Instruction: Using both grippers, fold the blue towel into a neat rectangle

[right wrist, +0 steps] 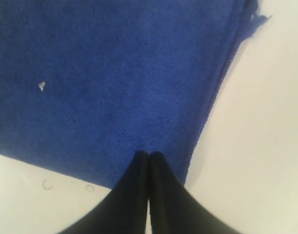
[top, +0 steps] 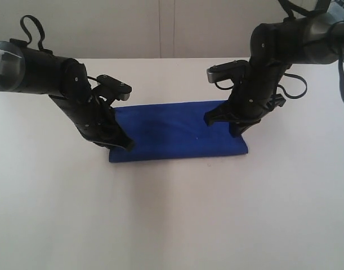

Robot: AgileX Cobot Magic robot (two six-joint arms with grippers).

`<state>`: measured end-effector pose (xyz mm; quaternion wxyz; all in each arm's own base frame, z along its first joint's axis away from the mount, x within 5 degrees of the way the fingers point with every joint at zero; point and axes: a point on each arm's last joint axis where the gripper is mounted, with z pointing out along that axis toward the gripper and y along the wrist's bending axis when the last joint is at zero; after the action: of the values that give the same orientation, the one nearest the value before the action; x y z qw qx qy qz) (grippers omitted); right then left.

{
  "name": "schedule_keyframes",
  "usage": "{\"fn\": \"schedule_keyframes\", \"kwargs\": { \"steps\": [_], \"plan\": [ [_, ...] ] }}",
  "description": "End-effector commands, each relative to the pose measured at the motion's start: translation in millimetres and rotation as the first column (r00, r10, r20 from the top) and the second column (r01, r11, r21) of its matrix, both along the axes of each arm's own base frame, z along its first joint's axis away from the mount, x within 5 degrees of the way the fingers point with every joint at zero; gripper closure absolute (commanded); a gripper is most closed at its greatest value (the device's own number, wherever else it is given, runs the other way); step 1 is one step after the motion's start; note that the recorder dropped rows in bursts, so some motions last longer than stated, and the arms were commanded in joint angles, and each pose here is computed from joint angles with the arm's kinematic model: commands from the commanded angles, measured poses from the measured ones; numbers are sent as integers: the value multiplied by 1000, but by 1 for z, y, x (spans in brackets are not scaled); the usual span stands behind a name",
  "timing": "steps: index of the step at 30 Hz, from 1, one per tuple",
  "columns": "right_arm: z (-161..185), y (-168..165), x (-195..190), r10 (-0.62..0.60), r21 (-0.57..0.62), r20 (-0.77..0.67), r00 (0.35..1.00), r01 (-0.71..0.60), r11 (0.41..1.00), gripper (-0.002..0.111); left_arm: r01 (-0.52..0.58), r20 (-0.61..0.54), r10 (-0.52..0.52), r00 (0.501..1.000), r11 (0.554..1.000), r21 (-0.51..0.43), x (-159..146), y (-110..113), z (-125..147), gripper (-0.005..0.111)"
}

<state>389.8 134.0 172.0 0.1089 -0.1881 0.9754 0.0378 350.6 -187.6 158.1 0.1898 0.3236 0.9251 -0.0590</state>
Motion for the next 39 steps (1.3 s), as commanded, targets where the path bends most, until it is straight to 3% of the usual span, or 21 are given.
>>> {"fn": "schedule_keyframes", "kwargs": {
  "steps": [1,5,12,17,25,39],
  "plan": [
    [0,-2,1,-8,0,10,1000,8,1000,108,-3,-21,3,1000,1000,4,-3,0,-1,107],
    [0,-2,1,-8,1,12,1000,8,1000,108,-1,-19,1,1000,1000,4,-3,0,-1,107],
    [0,-2,2,-9,2,18,1000,9,1000,108,-34,-11,34,999,998,-43,-2,-2,26,107],
    [0,-2,2,-9,2,18,1000,9,1000,108,-59,-87,52,995,994,-88,-5,-8,13,107],
    [0,-2,2,-9,2,18,1000,9,1000,108,-1,-138,-3,990,1000,-31,-4,-8,-14,107],
    [0,-2,1,-8,1,13,1000,8,1000,108,93,-79,-88,993,993,68,0,-2,-15,107]
  ]
}}
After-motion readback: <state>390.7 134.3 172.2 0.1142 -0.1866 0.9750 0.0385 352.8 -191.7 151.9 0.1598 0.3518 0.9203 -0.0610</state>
